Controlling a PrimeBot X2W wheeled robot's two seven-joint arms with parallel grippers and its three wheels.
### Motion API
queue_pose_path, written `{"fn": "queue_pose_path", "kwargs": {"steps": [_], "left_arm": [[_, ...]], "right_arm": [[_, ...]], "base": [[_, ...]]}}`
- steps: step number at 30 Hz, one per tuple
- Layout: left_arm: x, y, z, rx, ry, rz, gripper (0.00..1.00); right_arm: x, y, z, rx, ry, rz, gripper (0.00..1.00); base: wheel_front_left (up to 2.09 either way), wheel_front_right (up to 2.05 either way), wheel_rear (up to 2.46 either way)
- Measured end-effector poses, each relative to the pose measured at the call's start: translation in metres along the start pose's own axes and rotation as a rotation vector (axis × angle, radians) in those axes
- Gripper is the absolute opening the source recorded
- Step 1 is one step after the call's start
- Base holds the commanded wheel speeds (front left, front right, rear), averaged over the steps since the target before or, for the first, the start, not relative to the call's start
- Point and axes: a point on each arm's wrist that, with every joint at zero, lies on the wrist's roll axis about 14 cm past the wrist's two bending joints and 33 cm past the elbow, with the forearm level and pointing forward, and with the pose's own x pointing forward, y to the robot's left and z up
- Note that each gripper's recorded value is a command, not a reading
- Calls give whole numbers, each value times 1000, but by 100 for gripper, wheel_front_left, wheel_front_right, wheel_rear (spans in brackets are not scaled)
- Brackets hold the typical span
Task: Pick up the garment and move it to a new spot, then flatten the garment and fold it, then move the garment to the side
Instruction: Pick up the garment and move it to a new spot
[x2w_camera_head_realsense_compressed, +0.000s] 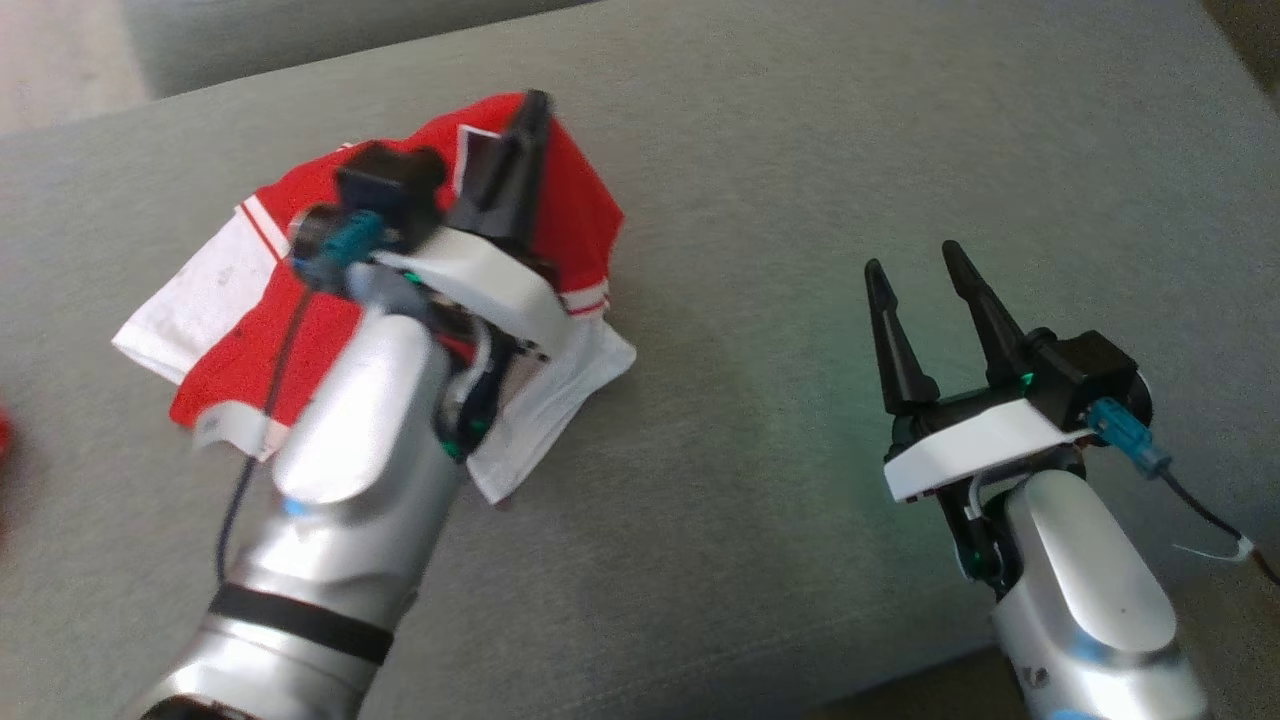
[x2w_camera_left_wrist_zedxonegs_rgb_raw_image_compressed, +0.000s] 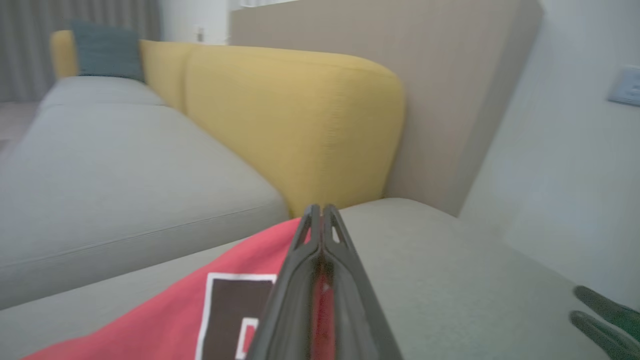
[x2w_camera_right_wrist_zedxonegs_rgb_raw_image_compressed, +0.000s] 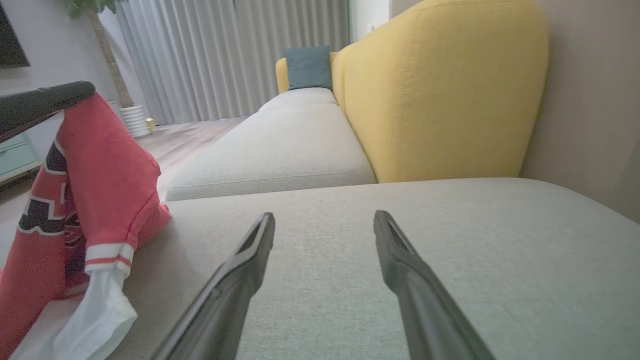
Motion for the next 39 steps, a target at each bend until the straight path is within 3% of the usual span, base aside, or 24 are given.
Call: {"fn": "queue_pose_path", "kwargs": {"steps": [8,12,13,15,21,27,39], "left_arm": [[33,-92,-7,-67,0,-228,0],[41,-109,-17,-74,13,-259,0],[42,-108,-21,-76,21,-251,10],[43,-100,-28,-63,33,-221,100],[31,-42,-32,-30,36,-21,100],[-12,17,-44,5,67,167,100],[-149,111,-36,75,93,577,100]], "right_arm": [[-24,-36,-1,17,9,-116,100],[-31,-46,-4,16,21,-149,100],[-31,-48,-5,14,24,-155,100],[-31,-51,-6,15,27,-163,100],[-19,-42,-2,24,7,-133,100],[-7,-24,3,27,-11,-76,100],[0,26,7,26,-32,59,100]], "base": [[0,0,0],[0,0,0],[0,0,0],[0,0,0],[0,0,0],[0,0,0],[0,0,0]]}}
